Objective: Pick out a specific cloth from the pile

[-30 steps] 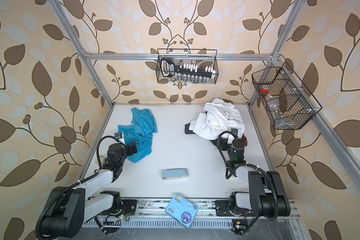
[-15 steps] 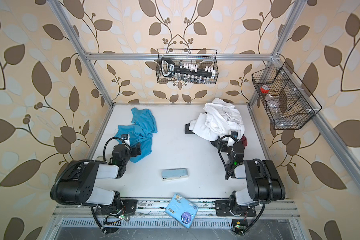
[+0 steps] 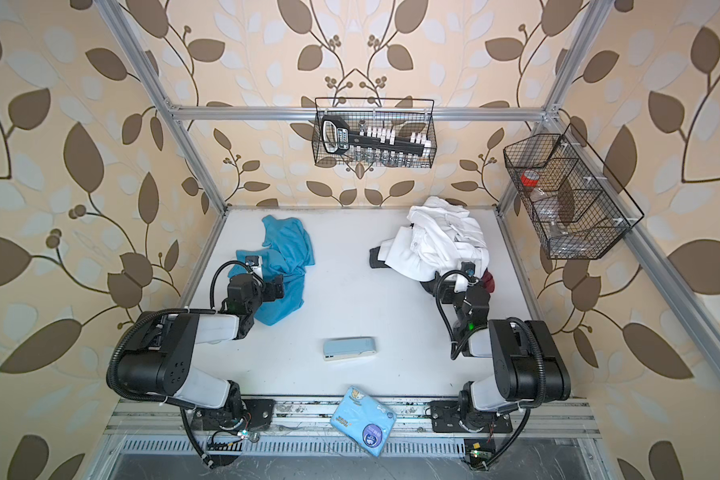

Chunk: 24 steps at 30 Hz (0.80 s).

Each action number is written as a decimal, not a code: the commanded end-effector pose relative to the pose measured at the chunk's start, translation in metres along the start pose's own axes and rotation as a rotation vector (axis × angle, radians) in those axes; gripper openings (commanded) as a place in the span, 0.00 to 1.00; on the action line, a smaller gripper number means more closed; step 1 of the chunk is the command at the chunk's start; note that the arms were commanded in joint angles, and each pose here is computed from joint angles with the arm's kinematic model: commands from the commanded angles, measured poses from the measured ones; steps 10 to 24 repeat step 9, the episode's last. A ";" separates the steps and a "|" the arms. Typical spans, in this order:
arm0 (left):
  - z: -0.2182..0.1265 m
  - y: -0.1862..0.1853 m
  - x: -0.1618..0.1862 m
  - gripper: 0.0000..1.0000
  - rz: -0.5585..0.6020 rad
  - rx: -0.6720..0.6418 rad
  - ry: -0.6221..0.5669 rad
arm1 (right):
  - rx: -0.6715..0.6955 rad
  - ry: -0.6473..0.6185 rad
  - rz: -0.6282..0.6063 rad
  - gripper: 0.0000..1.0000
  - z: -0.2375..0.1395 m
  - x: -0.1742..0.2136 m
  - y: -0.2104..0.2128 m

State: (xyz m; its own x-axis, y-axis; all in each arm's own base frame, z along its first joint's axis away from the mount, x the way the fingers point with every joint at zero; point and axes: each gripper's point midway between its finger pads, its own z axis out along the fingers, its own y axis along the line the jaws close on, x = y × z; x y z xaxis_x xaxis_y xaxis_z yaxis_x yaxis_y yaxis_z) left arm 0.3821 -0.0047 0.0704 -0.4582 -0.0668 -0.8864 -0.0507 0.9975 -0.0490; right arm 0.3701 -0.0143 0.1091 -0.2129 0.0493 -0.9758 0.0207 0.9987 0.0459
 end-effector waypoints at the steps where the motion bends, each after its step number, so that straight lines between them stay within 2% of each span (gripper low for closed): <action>1: 0.000 0.002 -0.006 0.99 0.001 0.002 -0.017 | -0.017 -0.021 -0.009 1.00 0.002 -0.006 0.003; 24: 0.000 0.002 -0.006 0.99 0.001 0.003 -0.016 | -0.010 -0.019 -0.012 1.00 0.004 -0.006 0.002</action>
